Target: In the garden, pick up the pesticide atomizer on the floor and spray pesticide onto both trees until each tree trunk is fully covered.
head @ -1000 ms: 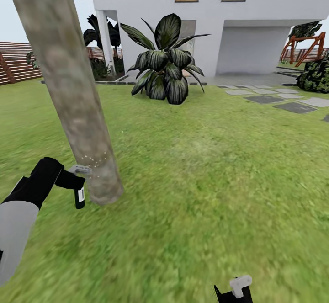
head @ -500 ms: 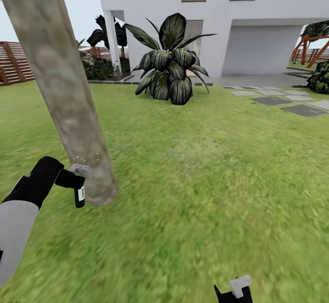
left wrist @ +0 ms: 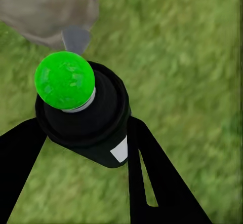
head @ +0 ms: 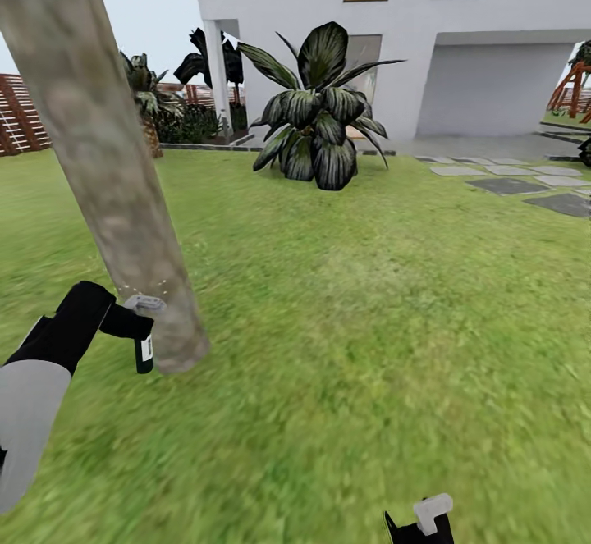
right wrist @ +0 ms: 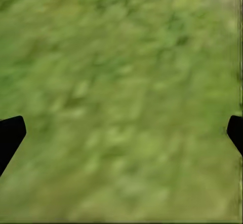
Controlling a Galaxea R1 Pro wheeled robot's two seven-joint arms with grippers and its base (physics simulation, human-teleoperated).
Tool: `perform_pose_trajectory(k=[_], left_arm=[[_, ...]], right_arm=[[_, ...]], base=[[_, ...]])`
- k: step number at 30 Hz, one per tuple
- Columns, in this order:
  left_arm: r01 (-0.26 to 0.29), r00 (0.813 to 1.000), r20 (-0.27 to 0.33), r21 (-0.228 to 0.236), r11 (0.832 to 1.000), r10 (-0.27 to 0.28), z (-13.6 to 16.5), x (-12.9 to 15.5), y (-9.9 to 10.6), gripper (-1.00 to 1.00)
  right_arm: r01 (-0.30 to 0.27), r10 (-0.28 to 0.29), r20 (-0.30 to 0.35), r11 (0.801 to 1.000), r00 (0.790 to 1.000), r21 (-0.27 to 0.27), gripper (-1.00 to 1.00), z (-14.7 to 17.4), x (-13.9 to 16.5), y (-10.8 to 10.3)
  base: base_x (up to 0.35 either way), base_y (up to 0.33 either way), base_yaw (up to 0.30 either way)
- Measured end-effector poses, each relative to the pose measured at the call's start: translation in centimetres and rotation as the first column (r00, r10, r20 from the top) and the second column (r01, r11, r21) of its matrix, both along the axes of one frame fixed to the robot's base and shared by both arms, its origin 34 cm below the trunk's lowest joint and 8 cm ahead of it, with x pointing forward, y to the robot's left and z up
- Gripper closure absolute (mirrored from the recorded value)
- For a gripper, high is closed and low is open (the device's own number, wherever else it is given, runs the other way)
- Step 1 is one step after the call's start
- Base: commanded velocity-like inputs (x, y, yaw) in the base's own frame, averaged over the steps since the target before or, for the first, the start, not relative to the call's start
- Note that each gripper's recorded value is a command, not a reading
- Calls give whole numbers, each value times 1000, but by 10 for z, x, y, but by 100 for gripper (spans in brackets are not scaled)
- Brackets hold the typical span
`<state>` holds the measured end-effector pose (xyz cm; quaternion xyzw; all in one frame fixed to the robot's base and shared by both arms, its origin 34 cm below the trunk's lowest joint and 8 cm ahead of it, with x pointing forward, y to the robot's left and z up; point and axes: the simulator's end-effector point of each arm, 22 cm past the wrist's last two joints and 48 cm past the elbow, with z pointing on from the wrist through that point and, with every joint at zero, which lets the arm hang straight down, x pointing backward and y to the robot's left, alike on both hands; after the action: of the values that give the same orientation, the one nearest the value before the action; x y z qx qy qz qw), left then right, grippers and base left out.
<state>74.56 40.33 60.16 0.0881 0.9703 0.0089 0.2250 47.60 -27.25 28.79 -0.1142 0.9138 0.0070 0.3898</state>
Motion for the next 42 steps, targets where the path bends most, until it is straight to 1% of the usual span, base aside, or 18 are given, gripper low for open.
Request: perform_pose_trajectory(k=[6, 10, 16, 18, 19, 20, 22, 24, 26, 29, 30, 32, 34, 35, 37, 38, 40, 42], left_arm=[[0, 1000, 0, 3, 1000, 0, 0, 0, 1, 100], [-7, 1000, -12, 25, 1000, 7, -4, -4, 8, 100], [-40, 999, -33, 69, 997, 43, -10, -17, 40, 100], [-52, 996, -66, 93, 994, 58, -28, -31, 48, 100], [-61, 994, -78, 122, 991, 70, -36, -37, 55, 100], [-77, 993, -78, 167, 983, 91, -41, -41, 64, 100], [-71, 994, -77, 128, 989, 81, -51, -37, 34, 100], [-67, 994, -75, 103, 992, 75, -54, -34, 19, 100], [-79, 993, -79, 62, 995, 83, -60, -33, 5, 100], [-101, 991, -83, 51, 994, 105, -62, -36, 11, 100], [-116, 989, -80, 56, 992, 121, -61, -37, 19, 100], [-151, 985, -71, 81, 985, 157, -59, -40, 39, 100], [-171, 982, -66, 110, 979, 179, -60, -41, 46, 100], [-176, 980, -69, 124, 977, 185, -64, -42, 45, 100], [-165, 981, -81, 131, 978, 176, -76, -40, 20, 100], [-161, 982, -82, 132, 978, 173, -78, -39, 13, 100], [-162, 981, -83, 132, 978, 174, -80, -39, 10, 100], [-180, 978, -81, 129, 975, 191, -80, -40, 16, 100]], right_arm=[[0, 0, 0, 1000, 1000, 0, -100, 0, 0, 0], [0, 0, 0, 1000, 1000, 0, -100, 0, 0, 0], [0, 0, 0, 1000, 1000, 1, -100, 0, 0, 1], [-1, 1, 0, 1000, 1000, 2, -100, 0, 0, 1], [-1, 1, 0, 1000, 1000, 2, -100, 0, 0, 1], [-1, 1, 0, 1000, 1000, 2, -100, 0, 0, 1], [-1, 1, 0, 1000, 1000, 1, -100, 0, 0, 1], [-1, 1, 0, 1000, 1000, 1, -100, 0, 0, 1], [-2, 2, 0, 1000, 1000, 1, -100, 0, 0, 1], [-2, 2, 0, 1000, 1000, 1, -100, 0, 0, 2], [-3, 3, 0, 1000, 1000, 2, -100, 0, 0, 2], [-3, 3, 0, 1000, 1000, 2, -100, 0, 0, 2], [-3, 3, 0, 1000, 1000, 2, -100, 0, 0, 2], [-3, 3, 0, 1000, 1000, 2, -100, 0, 0, 2], [-2, 2, 0, 1000, 1000, 1, -100, 0, 0, 1], [-2, 2, 0, 1000, 1000, 1, -100, 0, 0, 1], [-2, 2, 0, 1000, 1000, 0, -100, 0, 0, 1], [-1, 1, 0, 1000, 1000, 0, -100, 0, 0, 0]], base=[[0, -277, 12], [0, -277, 200], [0, -277, 271], [19, -276, 277], [153, -236, 277], [270, -143, 277], [294, -112, 277], [308, -87, 277], [320, -36, 277], [330, -9, 273], [335, -2, 175], [312, -73, 68], [241, -164, 22], [170, -222, 6], [80, -254, 2], [35, -264, 1], [-5, -271, 0], [-88, -273, 0]])
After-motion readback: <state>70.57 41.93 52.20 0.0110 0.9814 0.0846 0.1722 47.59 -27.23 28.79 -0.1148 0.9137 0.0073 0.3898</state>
